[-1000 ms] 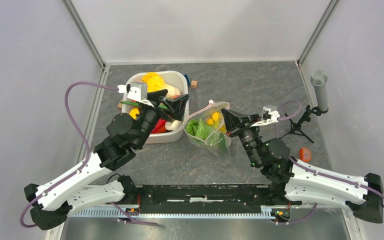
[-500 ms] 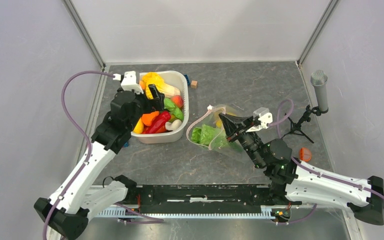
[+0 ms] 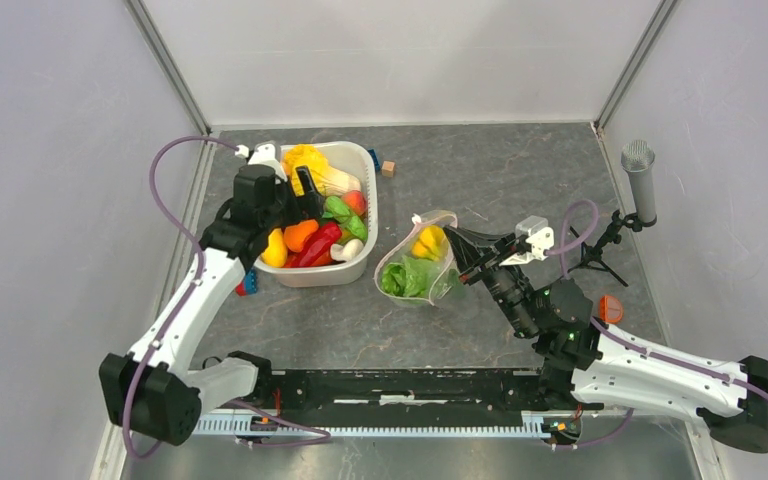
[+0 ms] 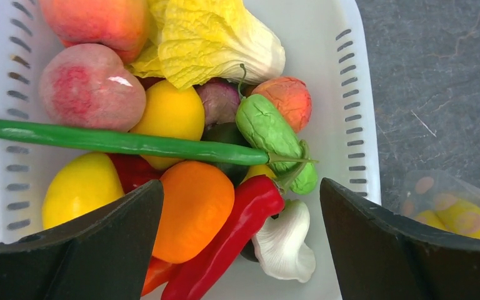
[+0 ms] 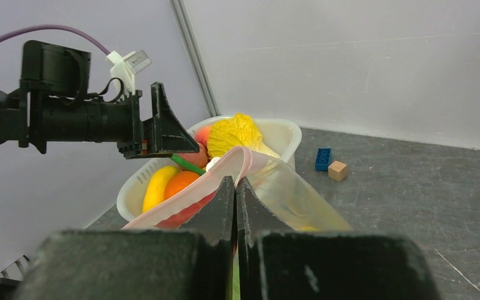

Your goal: Place the food in the zip-top bag and seal the zipper

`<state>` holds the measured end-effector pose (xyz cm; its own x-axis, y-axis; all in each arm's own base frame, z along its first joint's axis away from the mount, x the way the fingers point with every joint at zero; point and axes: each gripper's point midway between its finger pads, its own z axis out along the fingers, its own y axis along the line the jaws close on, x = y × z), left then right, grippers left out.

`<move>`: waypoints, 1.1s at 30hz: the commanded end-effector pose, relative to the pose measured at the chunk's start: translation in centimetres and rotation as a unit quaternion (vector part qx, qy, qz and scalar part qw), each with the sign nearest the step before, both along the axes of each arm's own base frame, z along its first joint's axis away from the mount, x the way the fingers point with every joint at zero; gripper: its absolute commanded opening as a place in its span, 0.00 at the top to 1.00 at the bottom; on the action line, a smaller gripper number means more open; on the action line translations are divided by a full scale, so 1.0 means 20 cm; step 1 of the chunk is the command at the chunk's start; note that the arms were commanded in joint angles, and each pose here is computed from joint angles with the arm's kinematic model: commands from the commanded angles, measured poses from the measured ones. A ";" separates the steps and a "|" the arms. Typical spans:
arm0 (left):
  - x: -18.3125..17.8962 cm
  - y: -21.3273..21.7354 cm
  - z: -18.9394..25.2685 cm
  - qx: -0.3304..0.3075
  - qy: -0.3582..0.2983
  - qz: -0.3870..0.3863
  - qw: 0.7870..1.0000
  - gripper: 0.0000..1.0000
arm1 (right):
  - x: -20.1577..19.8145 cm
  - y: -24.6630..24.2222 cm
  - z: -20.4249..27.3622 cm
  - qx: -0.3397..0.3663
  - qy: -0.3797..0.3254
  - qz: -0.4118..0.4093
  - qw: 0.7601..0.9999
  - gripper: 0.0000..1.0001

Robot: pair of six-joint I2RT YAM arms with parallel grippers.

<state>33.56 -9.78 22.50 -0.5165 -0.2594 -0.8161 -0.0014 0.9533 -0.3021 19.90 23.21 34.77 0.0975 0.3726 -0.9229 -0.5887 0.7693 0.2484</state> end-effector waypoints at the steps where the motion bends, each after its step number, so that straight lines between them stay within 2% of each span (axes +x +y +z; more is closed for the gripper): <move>1: 0.11 -0.08 0.07 -0.033 -0.013 -0.015 0.999 0.00 | -0.01 -0.04 0.09 0.033 -0.018 -0.003 0.999 1.00; 3: 0.14 -0.08 0.07 -0.038 -0.013 -0.011 0.999 0.00 | -0.01 -0.04 0.09 0.034 -0.019 -0.002 0.999 1.00; 7: 0.16 0.03 0.02 -0.042 -0.015 0.067 0.997 0.00 | -0.01 -0.03 0.10 0.035 -0.018 0.000 0.999 1.00; 9: 0.15 0.10 0.03 -0.053 -0.033 0.111 0.992 0.00 | -0.02 -0.03 0.10 0.035 -0.018 0.000 0.999 1.00; 13: 0.13 0.19 0.12 -0.071 -0.082 0.152 0.982 0.00 | -0.01 -0.03 0.09 0.036 -0.018 0.000 0.999 1.00; 18: 0.13 0.25 0.15 -0.103 -0.082 0.166 0.977 0.02 | -0.01 -0.03 0.09 0.036 -0.018 0.000 0.999 1.00; 27: 0.07 0.42 0.04 -0.136 -0.073 0.224 0.962 0.03 | -0.01 -0.02 0.10 0.039 -0.018 0.002 0.999 1.00; 33: 0.10 0.43 0.02 -0.163 -0.070 0.243 0.954 0.04 | -0.01 0.00 0.10 0.040 -0.017 0.008 0.999 1.00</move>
<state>34.66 -1.04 21.40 -0.2388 -0.6240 -0.7440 -0.3697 0.7669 -0.5246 19.99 23.48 34.19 0.0914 0.3617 -0.9278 -0.5884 0.7713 0.2427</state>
